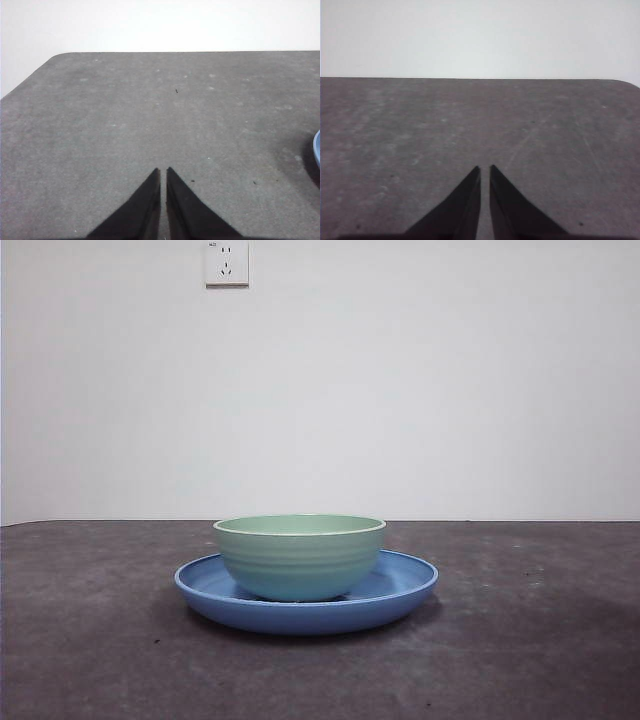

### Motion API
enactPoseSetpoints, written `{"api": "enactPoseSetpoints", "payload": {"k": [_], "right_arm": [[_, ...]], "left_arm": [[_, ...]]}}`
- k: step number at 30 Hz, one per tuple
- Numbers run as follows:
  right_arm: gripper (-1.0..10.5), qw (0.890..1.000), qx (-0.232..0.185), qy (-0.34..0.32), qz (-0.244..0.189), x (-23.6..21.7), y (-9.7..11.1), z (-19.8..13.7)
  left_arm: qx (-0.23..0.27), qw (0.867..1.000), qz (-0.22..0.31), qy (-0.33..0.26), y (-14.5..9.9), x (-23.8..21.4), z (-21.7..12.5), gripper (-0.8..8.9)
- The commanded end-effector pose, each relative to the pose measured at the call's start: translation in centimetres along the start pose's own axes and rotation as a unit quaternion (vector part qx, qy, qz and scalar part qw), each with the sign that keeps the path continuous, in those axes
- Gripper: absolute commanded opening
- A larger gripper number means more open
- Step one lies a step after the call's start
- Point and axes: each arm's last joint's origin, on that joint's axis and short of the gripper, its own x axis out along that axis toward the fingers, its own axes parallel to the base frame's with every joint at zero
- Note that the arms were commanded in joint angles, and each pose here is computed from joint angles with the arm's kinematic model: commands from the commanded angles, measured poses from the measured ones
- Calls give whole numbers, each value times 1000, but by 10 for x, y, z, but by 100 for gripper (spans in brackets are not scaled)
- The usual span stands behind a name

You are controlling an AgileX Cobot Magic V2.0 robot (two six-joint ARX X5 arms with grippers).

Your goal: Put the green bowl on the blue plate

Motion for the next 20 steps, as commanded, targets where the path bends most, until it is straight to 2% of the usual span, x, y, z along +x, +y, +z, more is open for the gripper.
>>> {"api": "enactPoseSetpoints", "payload": {"k": [1,7,10,12,20], "right_arm": [[29,1000,-8,4,-5,0,-1,-2],[28,1000,-16,26,3,-1,0,-7],[29,998,-21,61,27,-2,1,-13],[29,997,-23,61,37,-2,1,-13],[29,997,-25,61,32,-2,0,-13]], "left_arm": [[-1,1000,3,12,0,2,-7,19],[-1,1000,3,12,0,2,-7,19],[-1,1000,3,12,0,2,-7,19],[-1,1000,3,12,0,2,-7,19],[-1,1000,3,12,0,2,-7,19]]}}
